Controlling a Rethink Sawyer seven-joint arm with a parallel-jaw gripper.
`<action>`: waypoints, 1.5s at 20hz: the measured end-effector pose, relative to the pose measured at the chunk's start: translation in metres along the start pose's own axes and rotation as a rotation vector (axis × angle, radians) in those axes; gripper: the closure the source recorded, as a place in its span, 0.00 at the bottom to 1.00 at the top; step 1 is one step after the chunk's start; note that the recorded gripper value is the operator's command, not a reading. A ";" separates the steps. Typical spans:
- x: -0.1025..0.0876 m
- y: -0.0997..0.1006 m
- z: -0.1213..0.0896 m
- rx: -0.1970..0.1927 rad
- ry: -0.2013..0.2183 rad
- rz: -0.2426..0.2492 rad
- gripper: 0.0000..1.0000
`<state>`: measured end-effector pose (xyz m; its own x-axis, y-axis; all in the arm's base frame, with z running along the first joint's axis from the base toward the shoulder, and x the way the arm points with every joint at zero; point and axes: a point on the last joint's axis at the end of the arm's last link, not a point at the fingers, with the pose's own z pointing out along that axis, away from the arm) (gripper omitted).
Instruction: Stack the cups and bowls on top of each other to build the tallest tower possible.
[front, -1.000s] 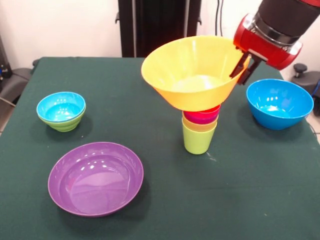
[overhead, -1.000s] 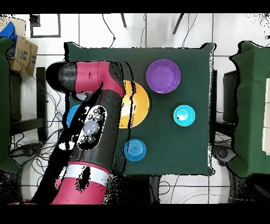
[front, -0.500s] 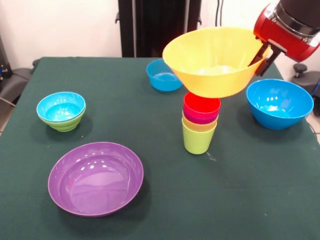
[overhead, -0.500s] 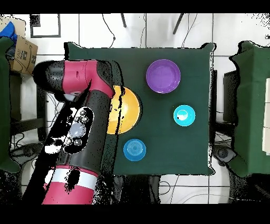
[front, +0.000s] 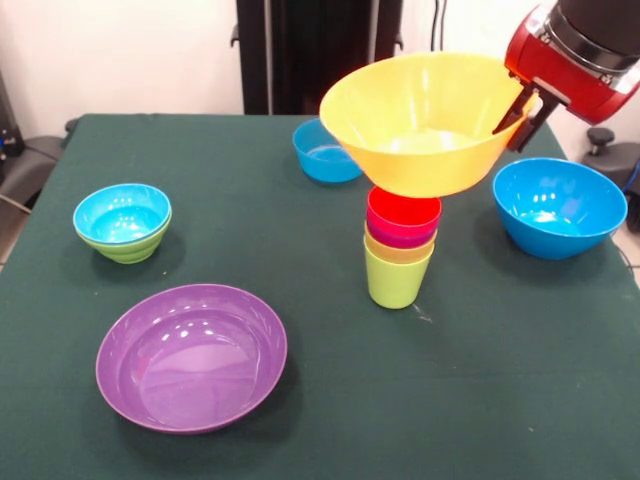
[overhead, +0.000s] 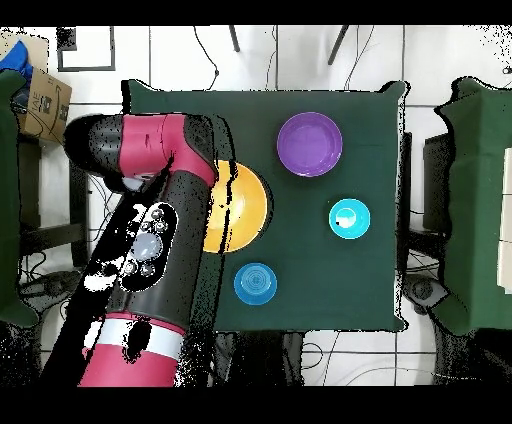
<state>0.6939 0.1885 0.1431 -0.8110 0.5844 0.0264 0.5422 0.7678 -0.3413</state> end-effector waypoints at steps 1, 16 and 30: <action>0.000 0.000 0.001 0.001 0.000 0.000 1.00; -0.014 -0.001 0.026 -0.004 -0.034 0.009 1.00; -0.022 -0.011 0.036 0.024 -0.054 0.024 1.00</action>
<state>0.6983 0.1580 0.1126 -0.8088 0.5871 -0.0327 0.5568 0.7468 -0.3635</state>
